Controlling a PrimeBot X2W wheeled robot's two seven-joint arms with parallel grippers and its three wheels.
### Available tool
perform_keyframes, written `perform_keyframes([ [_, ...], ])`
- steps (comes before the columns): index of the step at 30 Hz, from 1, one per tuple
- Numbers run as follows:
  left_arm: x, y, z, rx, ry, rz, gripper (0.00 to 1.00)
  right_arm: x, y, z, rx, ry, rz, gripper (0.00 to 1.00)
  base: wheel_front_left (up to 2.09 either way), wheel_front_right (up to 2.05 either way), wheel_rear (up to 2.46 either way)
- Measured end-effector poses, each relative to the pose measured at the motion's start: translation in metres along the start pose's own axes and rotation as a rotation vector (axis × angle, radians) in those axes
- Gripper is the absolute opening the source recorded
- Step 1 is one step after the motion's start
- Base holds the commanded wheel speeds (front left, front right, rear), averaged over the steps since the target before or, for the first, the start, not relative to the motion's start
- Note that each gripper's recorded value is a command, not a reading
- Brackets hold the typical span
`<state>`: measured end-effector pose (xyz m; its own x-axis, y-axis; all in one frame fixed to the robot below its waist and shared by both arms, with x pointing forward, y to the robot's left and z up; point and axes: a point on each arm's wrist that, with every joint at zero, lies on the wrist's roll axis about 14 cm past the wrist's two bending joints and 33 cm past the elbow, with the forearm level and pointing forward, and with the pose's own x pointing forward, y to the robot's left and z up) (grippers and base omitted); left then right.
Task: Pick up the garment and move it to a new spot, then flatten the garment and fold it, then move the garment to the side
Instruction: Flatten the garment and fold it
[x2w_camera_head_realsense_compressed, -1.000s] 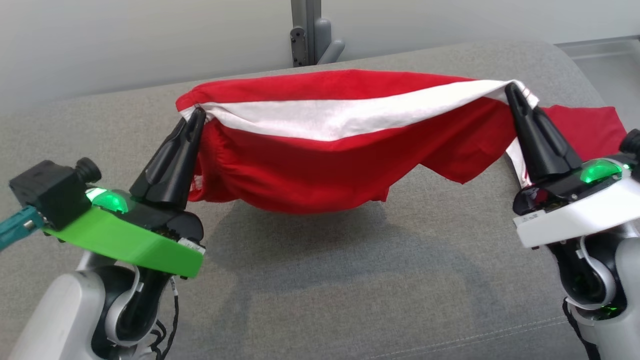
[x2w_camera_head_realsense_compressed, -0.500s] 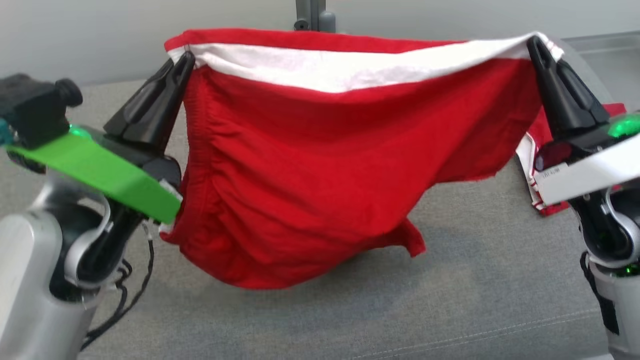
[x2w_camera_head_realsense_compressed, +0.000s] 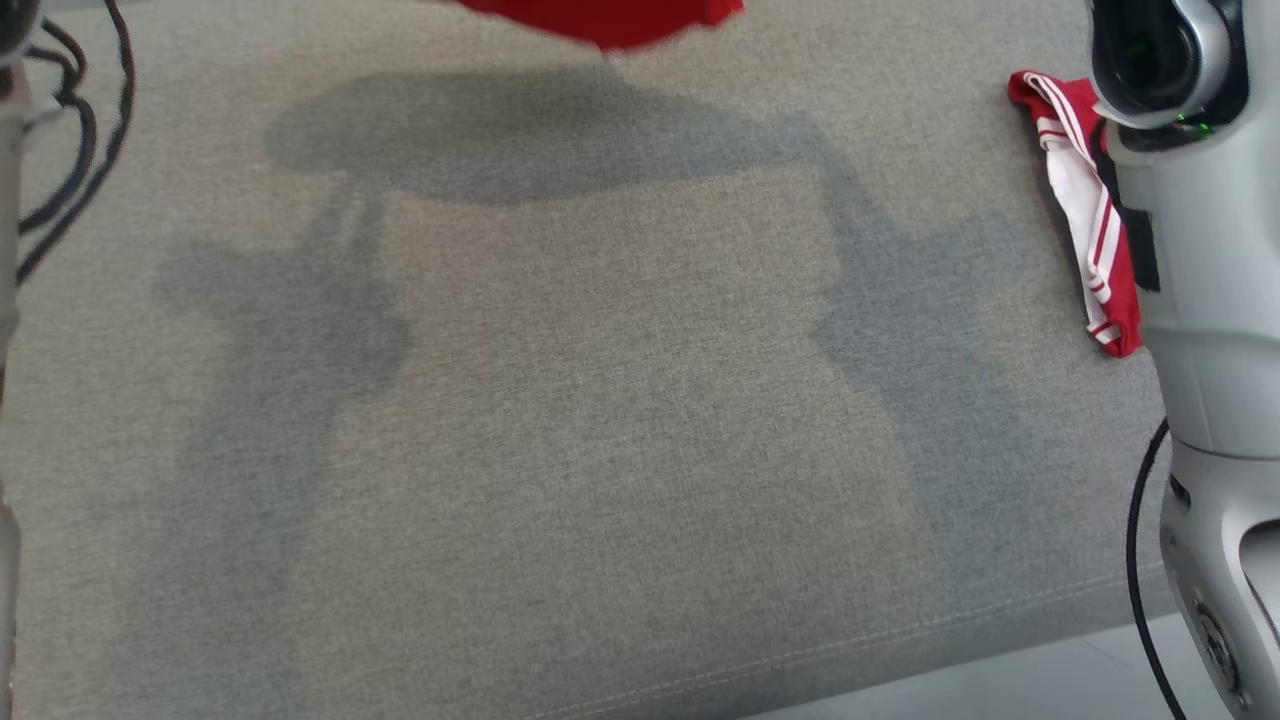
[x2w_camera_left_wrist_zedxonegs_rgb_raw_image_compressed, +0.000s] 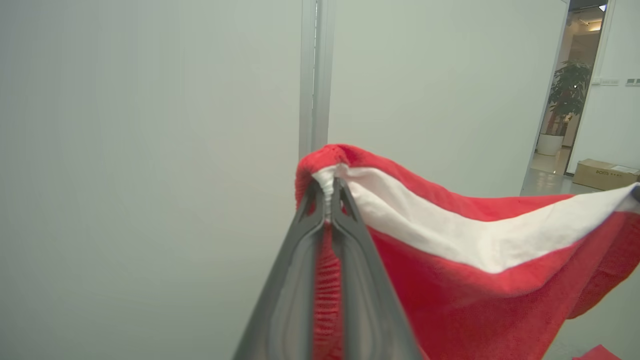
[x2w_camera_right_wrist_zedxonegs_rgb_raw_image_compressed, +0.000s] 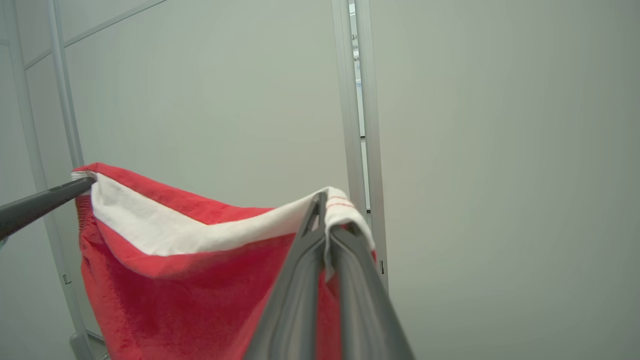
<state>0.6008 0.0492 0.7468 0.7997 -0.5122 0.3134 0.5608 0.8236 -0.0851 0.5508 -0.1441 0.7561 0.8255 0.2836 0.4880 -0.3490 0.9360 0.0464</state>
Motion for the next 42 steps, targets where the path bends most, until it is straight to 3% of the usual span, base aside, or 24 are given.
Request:
perform_keyframes([
  [4, 0.024, 0.017, -0.017, 0.009, -0.046, 0.007, 0.0, 0.013, 0.005, -0.031, 0.027, 0.017, 0.019, 0.0, 0.0, 0.0, 0.0],
  [8, 0.024, 0.043, -0.089, -0.049, 0.036, 0.044, 0.0, -0.003, 0.009, -0.1, 0.072, 0.15, 0.034, 0.0, 0.0, 0.0, 0.0],
  [13, -0.016, 0.069, -0.196, -0.181, 0.169, 0.125, 0.0, -0.05, 0.004, -0.184, 0.124, 0.328, 0.012, 0.0, 0.0, 0.0, 0.0],
  [17, -0.049, 0.067, -0.23, -0.281, 0.171, 0.137, 0.0, -0.084, 0.0, -0.217, 0.149, 0.402, -0.009, 0.0, 0.0, 0.0, 0.0],
  [23, -0.111, 0.067, -0.241, -0.326, 0.193, 0.166, 0.0, -0.117, 0.0, -0.231, 0.155, 0.439, -0.011, 0.0, 0.0, 0.0, 0.0],
  [31, -0.165, 0.056, -0.233, -0.329, 0.211, 0.213, 0.0, -0.141, 0.006, -0.223, 0.16, 0.42, -0.027, 0.0, 0.0, 0.0, 0.0],
  [42, -0.22, 0.008, -0.217, -0.376, 0.189, 0.29, 0.0, -0.196, 0.006, -0.192, 0.178, 0.397, -0.142, 0.0, 0.0, 0.0, 0.0],
])
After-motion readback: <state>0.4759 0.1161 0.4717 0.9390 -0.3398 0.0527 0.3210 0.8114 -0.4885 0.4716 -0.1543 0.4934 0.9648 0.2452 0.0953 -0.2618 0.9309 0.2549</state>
